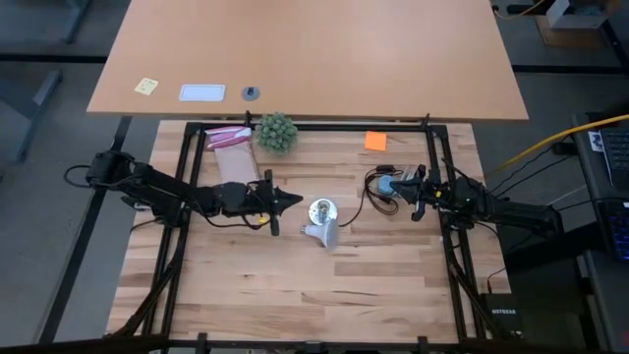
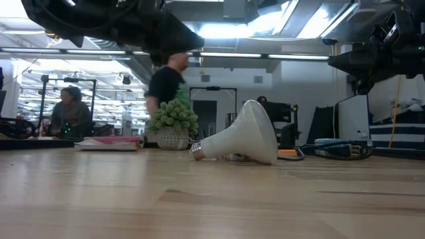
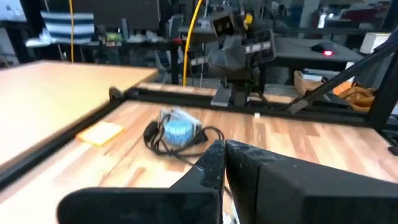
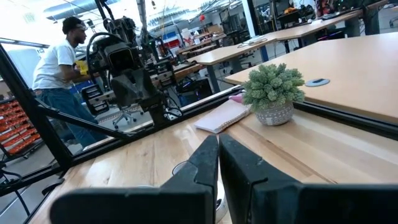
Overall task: Screw lightbulb
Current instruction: Insert the lightbulb into the lamp
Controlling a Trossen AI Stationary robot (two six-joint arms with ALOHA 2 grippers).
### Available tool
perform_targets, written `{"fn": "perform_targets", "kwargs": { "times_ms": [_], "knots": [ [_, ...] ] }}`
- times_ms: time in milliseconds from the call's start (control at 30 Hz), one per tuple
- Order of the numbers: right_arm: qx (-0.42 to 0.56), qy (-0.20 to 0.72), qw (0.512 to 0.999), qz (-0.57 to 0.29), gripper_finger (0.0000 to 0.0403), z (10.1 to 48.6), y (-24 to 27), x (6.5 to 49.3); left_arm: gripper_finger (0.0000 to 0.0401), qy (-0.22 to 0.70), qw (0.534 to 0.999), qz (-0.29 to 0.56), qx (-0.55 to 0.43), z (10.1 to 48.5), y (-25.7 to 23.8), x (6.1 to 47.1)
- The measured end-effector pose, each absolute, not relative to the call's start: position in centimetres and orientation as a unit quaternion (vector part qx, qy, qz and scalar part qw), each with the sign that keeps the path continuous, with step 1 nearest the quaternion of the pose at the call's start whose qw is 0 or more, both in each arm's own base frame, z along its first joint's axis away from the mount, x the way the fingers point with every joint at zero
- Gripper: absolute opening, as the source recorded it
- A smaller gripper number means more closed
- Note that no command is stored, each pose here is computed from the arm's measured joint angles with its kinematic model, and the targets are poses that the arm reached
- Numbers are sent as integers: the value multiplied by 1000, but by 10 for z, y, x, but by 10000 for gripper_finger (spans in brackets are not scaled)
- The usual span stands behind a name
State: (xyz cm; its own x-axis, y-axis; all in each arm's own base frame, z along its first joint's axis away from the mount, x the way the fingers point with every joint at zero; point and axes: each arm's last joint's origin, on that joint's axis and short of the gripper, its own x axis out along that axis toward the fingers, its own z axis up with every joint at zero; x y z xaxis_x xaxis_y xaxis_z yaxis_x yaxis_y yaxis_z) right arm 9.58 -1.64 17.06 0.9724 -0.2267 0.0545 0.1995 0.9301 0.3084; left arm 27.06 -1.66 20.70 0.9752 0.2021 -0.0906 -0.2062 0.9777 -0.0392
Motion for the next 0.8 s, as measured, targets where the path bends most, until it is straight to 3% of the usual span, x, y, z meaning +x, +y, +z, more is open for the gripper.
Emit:
{"fn": "perform_targets", "kwargs": {
  "times_ms": [433,800],
  "knots": [
    [152,-45,981,-109,21,171,-16,96,156,66,991,103,-52,202,-15,270],
    [153,-45,981,-109,21,171,-16,96,203,98,990,60,-85,193,-28,270]
  ]
}}
